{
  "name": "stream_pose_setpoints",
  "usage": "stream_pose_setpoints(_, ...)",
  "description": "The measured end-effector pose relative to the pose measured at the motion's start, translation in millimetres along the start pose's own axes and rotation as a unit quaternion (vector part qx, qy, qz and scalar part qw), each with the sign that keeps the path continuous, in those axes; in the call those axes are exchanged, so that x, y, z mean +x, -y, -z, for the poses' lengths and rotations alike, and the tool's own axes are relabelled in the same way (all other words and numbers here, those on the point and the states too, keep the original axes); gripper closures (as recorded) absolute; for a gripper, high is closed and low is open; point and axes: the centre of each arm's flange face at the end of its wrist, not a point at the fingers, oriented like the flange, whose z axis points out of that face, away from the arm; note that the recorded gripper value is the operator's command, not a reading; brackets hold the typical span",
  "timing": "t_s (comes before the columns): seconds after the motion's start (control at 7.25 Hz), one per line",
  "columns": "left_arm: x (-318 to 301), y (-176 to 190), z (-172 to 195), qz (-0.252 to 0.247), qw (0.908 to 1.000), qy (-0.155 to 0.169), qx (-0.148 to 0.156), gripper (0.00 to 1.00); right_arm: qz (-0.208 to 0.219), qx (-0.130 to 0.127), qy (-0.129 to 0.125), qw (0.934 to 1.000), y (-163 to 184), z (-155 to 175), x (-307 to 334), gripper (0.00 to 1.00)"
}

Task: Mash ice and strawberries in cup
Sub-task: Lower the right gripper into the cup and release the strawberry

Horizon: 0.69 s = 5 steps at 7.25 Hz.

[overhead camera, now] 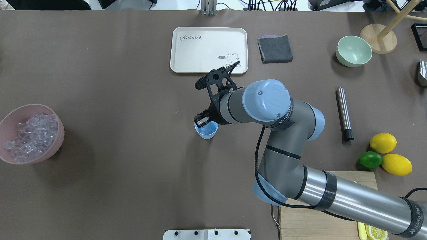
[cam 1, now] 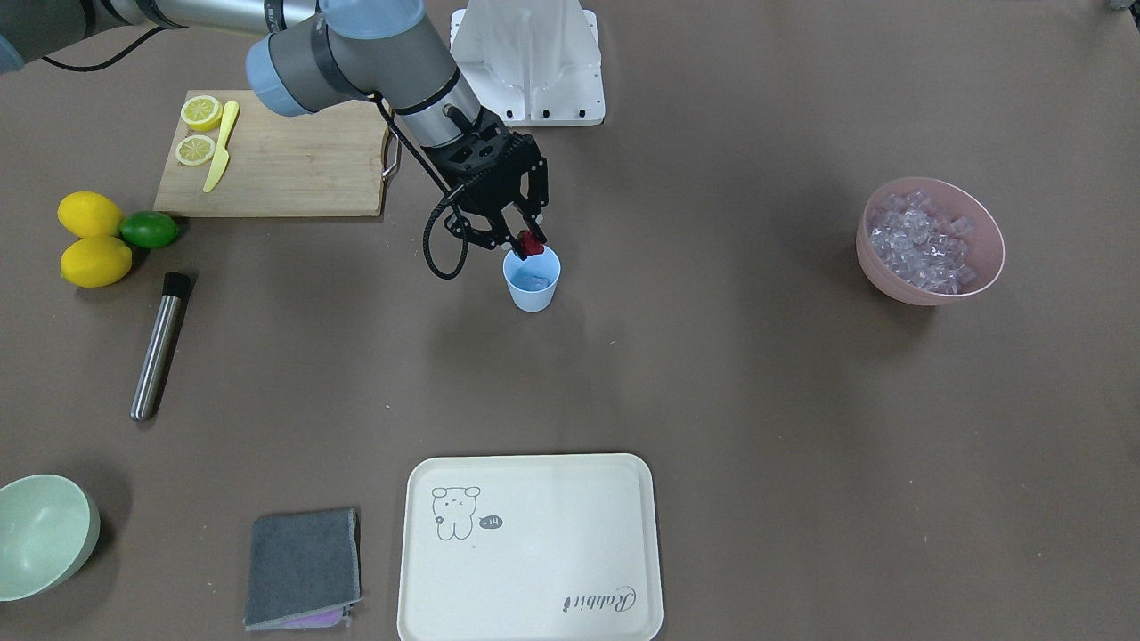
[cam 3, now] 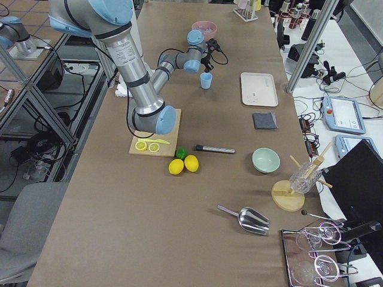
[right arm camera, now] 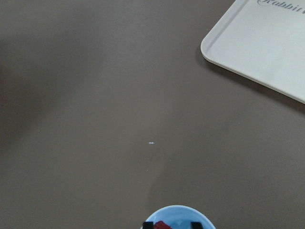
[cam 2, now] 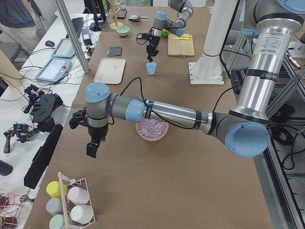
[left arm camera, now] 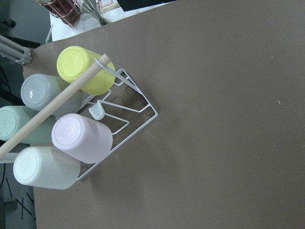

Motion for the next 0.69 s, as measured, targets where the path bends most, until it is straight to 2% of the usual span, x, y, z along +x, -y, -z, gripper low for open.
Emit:
stream_pose_setpoints(0.14, -3, -3, 1, 0.002, 1.0, 0.0, 0.0, 0.03, 0.001, 0.001, -0.001, 1.0, -2, -7, 1, 0.72)
stream_pose_setpoints(0.28, -5, -6, 1, 0.003, 1.0, 0.001, 0.001, 0.03, 0.002, 0.004, 0.002, 1.0, -4, -11, 2, 0.34)
stream_pose_setpoints(0.41, -7, -8, 1, 0.004, 1.0, 0.001, 0.003, 0.03, 0.003, 0.005, 0.006, 1.0, -5, -12, 1, 0.05)
stream_pose_setpoints(0.69, -10, -13, -1, 0.004, 1.0, 0.001, 0.004, 0.03, 0.008, 0.007, 0.013, 0.9999, -6, -10, -3, 0.02)
